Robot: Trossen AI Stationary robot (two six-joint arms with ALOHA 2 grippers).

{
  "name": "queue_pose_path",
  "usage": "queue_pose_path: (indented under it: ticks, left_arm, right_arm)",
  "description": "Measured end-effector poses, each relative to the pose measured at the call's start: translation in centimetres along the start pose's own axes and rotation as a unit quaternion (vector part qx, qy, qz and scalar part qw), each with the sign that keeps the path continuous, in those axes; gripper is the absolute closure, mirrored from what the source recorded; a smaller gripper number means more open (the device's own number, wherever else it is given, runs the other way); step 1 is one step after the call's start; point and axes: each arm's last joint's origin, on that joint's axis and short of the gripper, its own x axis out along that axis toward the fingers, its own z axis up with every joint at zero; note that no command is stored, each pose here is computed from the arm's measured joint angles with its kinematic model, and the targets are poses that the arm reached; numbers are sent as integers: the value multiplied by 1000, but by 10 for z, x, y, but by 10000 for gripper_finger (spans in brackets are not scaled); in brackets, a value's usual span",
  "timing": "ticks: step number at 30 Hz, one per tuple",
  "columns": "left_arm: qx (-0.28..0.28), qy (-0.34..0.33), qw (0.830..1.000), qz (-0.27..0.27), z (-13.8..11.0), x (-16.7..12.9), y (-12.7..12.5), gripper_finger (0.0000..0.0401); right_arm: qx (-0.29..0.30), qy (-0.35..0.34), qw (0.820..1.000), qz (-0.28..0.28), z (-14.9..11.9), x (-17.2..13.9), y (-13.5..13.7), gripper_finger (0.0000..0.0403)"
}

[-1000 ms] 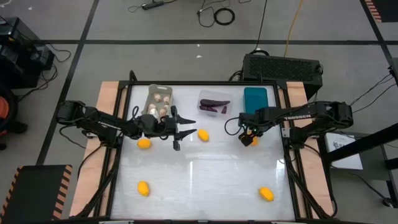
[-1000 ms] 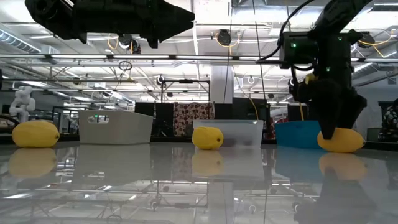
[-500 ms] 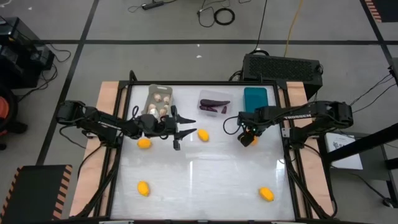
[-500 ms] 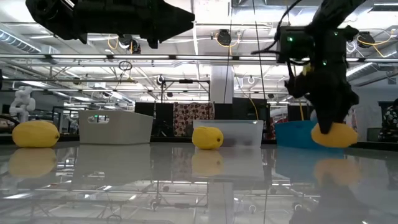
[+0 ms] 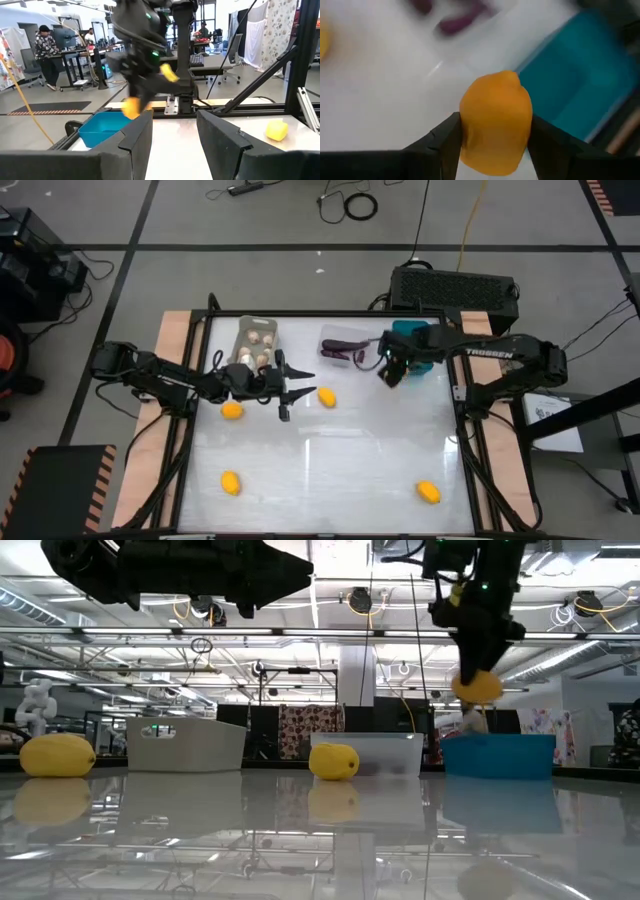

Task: Sort produce into baskets
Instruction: Put the lemon into the blue bin

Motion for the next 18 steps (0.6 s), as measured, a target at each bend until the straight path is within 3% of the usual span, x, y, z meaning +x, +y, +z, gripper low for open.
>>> queue_pose_path:
  ticks: [5,12,18]
  left_arm:
    - [1,7,1000,-1,-1,0,0,237]
    - [2,13,1000,-1,-2,0,0,237]
    - [2,13,1000,-1,-2,0,0,237]
  right_arm:
    - [38,-29,998,-42,17,2,-24,214]
    - [82,12,993,-84,20,24,-62,211]
    - [82,18,992,-92,21,29,-73,174]
